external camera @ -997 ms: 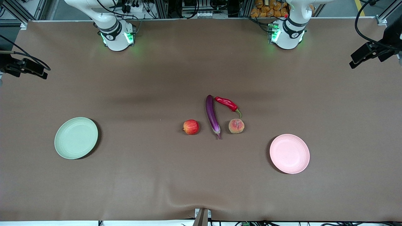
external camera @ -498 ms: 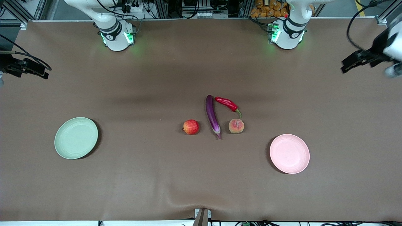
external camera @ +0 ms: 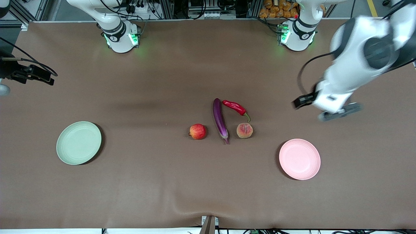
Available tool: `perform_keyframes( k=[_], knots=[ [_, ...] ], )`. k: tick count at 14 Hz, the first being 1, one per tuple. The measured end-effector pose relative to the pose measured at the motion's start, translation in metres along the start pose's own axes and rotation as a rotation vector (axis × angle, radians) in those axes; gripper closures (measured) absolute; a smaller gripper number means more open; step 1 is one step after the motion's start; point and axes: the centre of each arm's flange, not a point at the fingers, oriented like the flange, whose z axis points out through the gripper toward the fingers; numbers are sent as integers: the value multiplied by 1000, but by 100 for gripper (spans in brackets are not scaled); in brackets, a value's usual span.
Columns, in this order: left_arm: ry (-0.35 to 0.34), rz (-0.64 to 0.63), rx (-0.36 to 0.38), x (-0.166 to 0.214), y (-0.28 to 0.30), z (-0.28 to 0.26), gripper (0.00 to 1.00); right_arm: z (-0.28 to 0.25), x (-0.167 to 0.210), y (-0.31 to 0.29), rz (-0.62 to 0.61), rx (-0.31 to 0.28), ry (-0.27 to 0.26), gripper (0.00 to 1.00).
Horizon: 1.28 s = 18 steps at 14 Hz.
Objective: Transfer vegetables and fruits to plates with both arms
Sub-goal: 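Reach the left gripper to the red chili and grasp it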
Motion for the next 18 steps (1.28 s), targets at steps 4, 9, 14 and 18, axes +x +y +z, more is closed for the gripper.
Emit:
perform_keyframes(
  k=[4, 9, 14, 18],
  knots=[
    [-27, -247, -45, -45, 79, 96, 0, 6, 5, -3, -4, 0, -7, 0],
    [-18, -437, 11, -98, 119, 170, 0, 8, 8, -7, -12, -1, 0, 0],
    [0, -589, -11, -130, 152, 226, 5, 11, 12, -14, -23, 3, 7, 0],
    [-8, -630, 12, -137, 155, 253, 7, 22, 23, -34, -48, 36, 9, 0]
  ],
)
